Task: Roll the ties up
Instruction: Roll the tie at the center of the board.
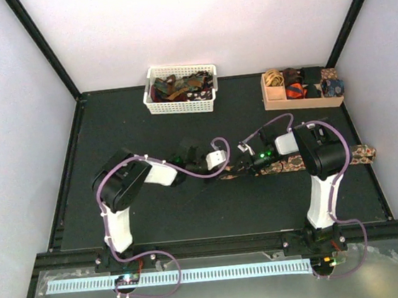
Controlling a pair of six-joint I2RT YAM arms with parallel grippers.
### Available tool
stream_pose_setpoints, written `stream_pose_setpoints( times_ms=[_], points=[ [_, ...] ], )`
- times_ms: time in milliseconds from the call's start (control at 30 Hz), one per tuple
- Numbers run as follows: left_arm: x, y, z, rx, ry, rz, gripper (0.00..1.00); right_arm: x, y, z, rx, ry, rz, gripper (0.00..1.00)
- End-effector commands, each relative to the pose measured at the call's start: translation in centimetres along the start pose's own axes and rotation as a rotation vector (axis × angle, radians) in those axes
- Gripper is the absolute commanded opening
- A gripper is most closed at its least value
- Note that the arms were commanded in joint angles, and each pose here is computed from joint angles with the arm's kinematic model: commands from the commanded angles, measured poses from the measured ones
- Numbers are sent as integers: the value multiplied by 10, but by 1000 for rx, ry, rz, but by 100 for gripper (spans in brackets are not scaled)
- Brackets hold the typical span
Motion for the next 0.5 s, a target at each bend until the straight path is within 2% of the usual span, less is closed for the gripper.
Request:
stream_pose_setpoints(
  times_ms=[0,167,467],
  points=[
    [10,2,-5,-17,-29,-12,47,6,-41,0,-128,-43,-50,1],
    [-1,-3,23,26,3,-8,63,5,-40,0,-128,-42,-46,1],
    [-30,-4,24,19,62,23,64,5,-43,-1,-131,-35,-55,1]
  ],
)
Point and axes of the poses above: each gripper's point midway between its finger pads, its own z axis back along the fingers, its own y axis along the line the jaws close on, x = y × z, the point moved 1 cm from there along z, back along the fingers, and after that the axes turned 13 degrees about -z, right-handed, at the moved point
